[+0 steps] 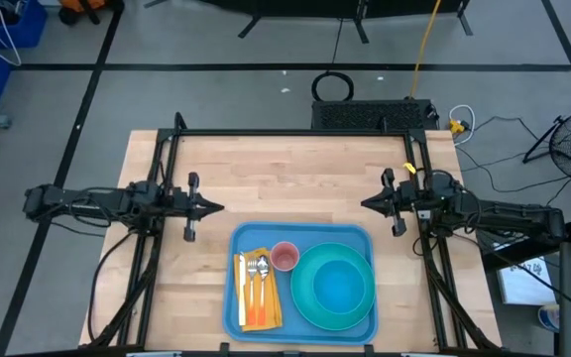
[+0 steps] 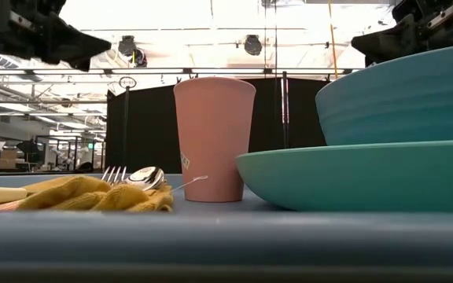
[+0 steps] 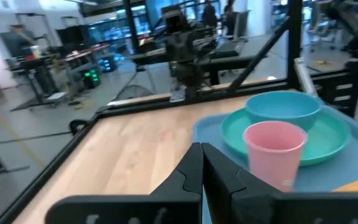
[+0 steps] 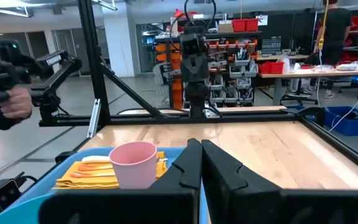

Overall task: Set up tray
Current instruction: Return to Home Position

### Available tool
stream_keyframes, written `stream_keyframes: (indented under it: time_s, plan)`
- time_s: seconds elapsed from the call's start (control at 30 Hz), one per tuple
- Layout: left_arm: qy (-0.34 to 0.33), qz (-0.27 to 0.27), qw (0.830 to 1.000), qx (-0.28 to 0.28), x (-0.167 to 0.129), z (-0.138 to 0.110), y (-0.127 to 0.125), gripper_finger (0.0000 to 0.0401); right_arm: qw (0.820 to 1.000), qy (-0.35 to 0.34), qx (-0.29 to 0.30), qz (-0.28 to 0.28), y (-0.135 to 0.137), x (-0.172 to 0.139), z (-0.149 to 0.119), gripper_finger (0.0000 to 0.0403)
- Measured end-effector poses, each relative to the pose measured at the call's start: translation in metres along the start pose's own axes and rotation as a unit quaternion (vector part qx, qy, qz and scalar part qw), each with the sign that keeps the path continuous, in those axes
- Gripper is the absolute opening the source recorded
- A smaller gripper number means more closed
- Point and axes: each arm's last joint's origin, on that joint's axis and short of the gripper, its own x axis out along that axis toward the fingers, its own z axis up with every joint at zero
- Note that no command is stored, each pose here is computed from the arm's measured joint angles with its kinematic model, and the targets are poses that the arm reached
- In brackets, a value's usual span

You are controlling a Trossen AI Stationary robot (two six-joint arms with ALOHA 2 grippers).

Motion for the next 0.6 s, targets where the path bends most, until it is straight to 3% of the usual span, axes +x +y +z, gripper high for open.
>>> stream_keyframes:
  time_s: [0.27,0.6]
  plan:
    - [0.019,0.048,0.999,-0.017,-0.003,-0.025,0.007,0.0,1.0,0.012,0.011,0.008,0.003,-0.001,-0.002,0.0]
    - [0.005,0.046,0.999,-0.016,-0.006,-0.044,0.007,0.0,1.0,-0.009,0.018,0.007,0.01,-0.001,-0.028,0.0]
